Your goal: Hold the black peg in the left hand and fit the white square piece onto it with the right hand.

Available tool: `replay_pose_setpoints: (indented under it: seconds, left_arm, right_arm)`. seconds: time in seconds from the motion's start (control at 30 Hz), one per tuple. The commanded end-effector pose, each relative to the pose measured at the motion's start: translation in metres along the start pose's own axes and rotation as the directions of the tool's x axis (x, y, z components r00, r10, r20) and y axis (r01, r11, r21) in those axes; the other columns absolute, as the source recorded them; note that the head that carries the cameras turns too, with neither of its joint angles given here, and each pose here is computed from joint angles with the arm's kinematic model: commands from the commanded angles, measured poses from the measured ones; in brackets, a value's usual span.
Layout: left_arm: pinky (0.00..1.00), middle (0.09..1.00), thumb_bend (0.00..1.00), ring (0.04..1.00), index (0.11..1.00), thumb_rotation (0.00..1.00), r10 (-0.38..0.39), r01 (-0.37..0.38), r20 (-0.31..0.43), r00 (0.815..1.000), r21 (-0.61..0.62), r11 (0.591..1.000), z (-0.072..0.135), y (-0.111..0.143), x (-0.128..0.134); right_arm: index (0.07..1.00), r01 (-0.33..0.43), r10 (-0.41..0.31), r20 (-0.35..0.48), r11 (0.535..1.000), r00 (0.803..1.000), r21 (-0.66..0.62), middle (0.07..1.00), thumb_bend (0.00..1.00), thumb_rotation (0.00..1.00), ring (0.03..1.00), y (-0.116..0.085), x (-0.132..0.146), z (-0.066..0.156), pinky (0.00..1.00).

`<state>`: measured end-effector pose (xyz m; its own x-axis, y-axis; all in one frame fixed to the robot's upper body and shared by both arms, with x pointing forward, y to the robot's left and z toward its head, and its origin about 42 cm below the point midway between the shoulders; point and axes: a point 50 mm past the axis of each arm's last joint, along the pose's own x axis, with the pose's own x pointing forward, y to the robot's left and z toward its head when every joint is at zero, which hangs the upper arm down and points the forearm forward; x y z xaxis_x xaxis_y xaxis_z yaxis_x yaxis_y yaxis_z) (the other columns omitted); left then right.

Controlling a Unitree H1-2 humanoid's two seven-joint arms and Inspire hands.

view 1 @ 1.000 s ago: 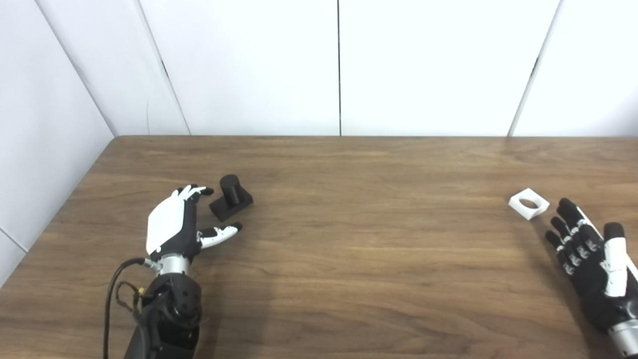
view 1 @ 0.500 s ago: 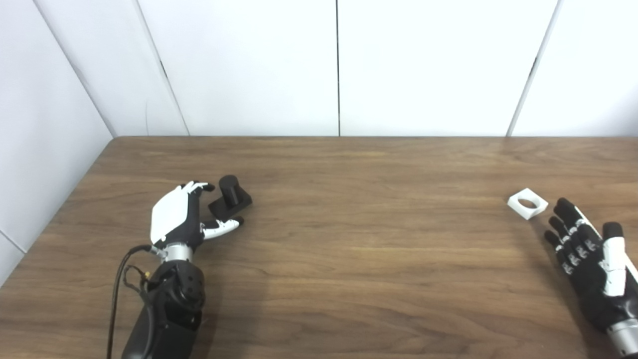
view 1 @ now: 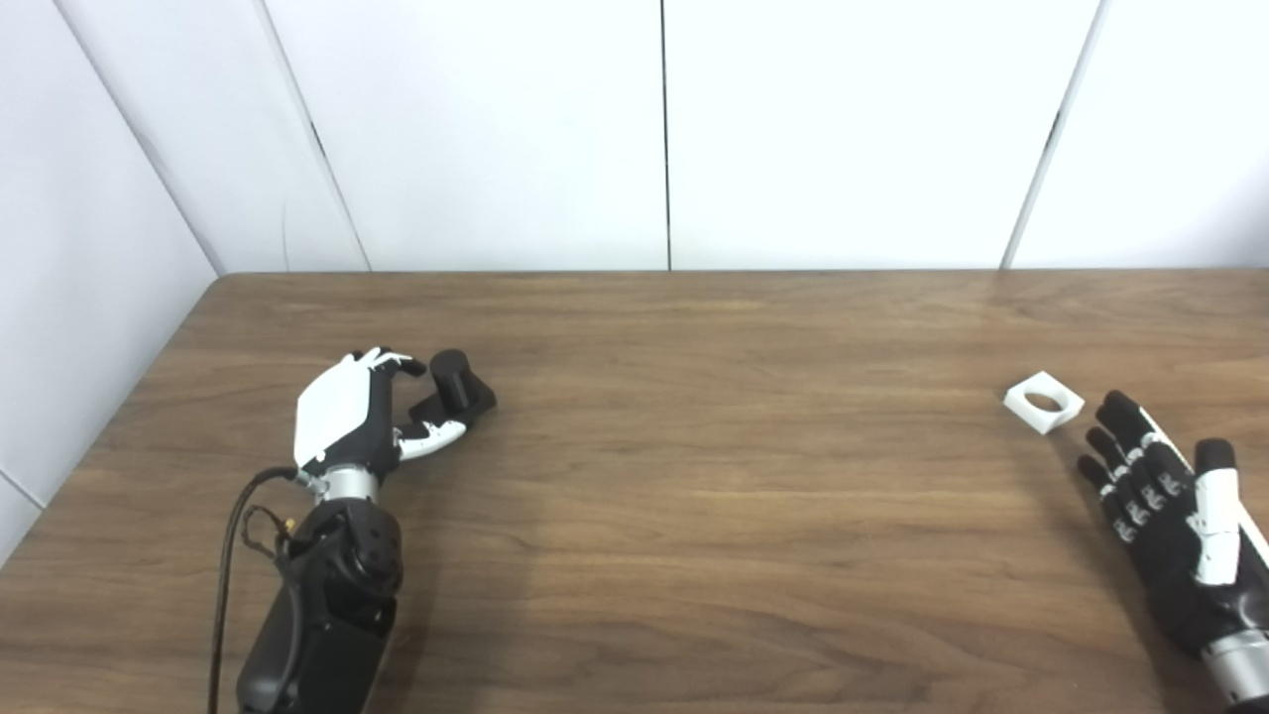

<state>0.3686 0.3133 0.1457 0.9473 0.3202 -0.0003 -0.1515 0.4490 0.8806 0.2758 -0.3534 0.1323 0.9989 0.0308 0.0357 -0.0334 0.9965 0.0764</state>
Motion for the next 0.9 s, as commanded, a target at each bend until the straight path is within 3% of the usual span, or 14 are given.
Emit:
replay_pose_setpoints:
  seconds: [0.0, 0.87]
  left_arm:
    - [1.00, 0.911, 0.69, 0.977, 0.676, 0.32, 0.078, -0.079, 0.039, 0.996, 0.046, 0.996, 0.014, 0.025, 0.017]
    - [1.00, 0.879, 0.71, 0.965, 0.602, 0.38, -0.025, 0.023, 0.017, 1.000, 0.120, 0.992, 0.009, 0.014, 0.017]
  right_arm:
    - [0.957, 0.000, 0.001, -0.038, 0.999, 0.999, 0.035, 0.984, 0.73, 1.00, 0.995, 0.006, -0.008, -0.013, 0.99]
    - [0.977, -0.013, 0.014, -0.014, 0.999, 1.000, 0.050, 0.988, 0.72, 0.99, 0.998, 0.002, -0.008, -0.008, 1.00]
